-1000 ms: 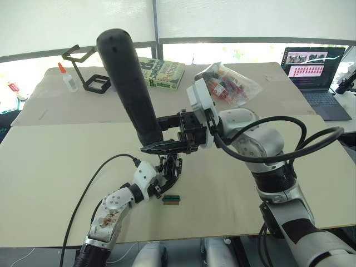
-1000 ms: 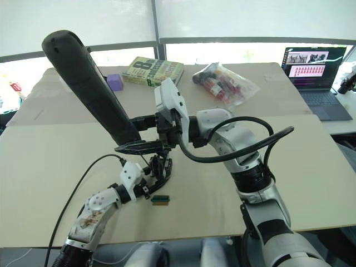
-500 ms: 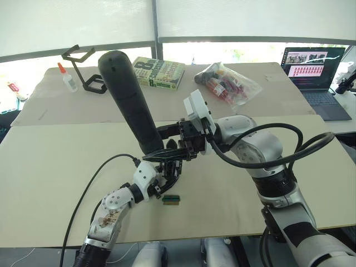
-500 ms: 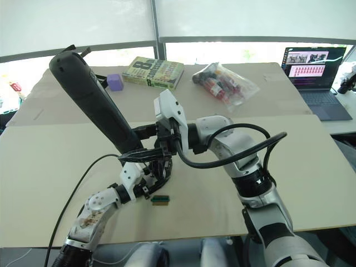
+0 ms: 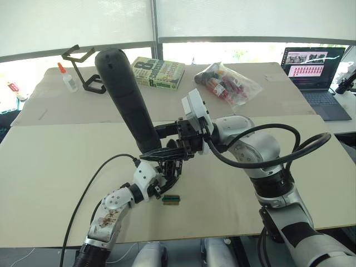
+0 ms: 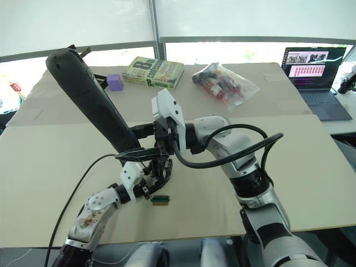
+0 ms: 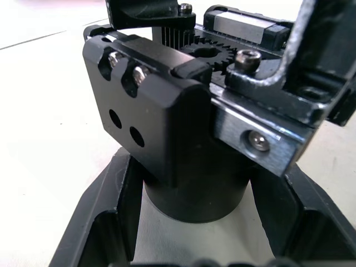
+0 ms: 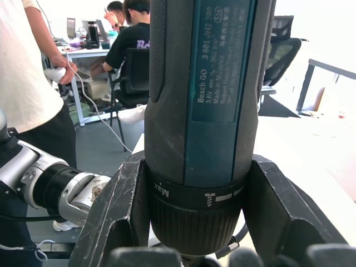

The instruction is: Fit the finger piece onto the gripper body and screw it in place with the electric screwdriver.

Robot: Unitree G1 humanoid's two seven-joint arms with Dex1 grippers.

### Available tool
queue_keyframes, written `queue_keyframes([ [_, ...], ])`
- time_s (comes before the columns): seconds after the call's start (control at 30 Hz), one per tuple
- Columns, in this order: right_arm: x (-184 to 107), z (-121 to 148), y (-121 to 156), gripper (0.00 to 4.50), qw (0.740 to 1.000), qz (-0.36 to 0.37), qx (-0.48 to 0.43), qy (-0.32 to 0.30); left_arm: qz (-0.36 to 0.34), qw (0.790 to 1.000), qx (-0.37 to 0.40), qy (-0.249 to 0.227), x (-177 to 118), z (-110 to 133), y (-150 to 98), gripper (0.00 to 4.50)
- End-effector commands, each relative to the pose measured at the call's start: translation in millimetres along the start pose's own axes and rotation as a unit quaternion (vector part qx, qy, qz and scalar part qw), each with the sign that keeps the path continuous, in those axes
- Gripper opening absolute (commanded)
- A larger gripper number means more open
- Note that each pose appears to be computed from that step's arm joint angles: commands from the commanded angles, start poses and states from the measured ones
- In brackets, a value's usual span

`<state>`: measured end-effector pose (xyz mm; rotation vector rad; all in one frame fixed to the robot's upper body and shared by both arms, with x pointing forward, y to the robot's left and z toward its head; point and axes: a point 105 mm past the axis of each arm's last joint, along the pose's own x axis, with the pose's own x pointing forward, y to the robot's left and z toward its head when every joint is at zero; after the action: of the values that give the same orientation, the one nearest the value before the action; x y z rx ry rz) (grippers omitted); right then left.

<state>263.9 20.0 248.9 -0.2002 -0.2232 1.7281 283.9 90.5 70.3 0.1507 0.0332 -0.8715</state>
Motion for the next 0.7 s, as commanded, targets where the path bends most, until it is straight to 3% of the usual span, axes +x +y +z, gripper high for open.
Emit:
queue_keyframes([
  [0.03,0.2,19.9,2.8,1.95,0.999,0.004,-0.049,-0.021,-0.02,1.0,-0.023,0.008,0.1,-9.6,-11.0,2.3],
  [0.7,0.5,12.0,2.5,1.95,0.999,-0.005,-0.048,-0.02,-0.02,0.999,-0.023,0.012,-2.0,-14.9,-9.5,2.3],
])
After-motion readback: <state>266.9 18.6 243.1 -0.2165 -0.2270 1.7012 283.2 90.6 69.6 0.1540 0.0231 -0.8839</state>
